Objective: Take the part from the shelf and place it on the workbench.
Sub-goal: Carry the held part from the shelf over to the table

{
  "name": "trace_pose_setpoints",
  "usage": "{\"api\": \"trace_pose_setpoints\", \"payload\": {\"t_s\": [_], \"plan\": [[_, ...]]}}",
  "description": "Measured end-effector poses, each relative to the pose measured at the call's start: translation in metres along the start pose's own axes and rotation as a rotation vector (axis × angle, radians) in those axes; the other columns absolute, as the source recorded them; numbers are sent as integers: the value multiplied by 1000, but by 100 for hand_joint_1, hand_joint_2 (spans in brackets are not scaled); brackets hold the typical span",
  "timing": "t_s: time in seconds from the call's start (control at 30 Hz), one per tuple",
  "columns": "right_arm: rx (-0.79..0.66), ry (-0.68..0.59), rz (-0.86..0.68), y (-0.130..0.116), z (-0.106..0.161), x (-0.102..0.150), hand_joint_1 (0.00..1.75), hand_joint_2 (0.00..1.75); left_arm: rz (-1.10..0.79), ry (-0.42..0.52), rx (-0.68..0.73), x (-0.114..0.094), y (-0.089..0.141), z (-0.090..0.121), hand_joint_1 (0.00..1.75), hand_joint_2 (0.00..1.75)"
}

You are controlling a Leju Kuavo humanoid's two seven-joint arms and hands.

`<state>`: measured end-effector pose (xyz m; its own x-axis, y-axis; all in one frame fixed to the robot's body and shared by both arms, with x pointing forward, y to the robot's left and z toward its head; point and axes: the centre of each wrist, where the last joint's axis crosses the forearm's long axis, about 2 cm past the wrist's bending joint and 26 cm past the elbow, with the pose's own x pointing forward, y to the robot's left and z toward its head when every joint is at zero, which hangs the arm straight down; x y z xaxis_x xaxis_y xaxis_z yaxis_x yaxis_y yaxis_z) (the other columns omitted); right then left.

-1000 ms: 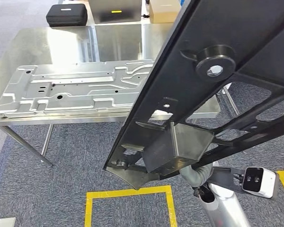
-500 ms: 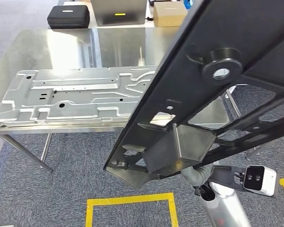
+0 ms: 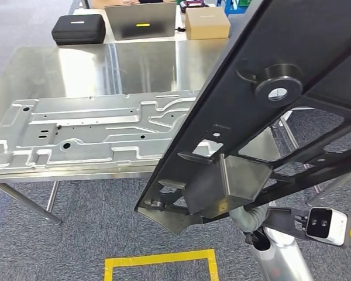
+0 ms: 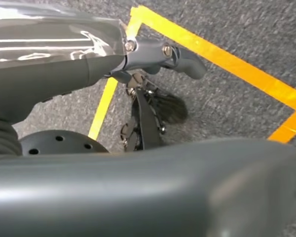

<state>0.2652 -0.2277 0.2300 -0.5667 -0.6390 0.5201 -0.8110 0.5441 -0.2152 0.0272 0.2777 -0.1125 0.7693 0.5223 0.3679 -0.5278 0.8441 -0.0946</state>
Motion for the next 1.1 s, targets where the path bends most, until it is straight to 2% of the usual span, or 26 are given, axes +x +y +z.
{"api": "trace_pose_setpoints", "payload": {"t_s": [1.1], "plan": [[5, -10, 5, 4, -6, -1, 175, 175, -5, -20, -2, 5, 1, -2, 0, 175]]}}
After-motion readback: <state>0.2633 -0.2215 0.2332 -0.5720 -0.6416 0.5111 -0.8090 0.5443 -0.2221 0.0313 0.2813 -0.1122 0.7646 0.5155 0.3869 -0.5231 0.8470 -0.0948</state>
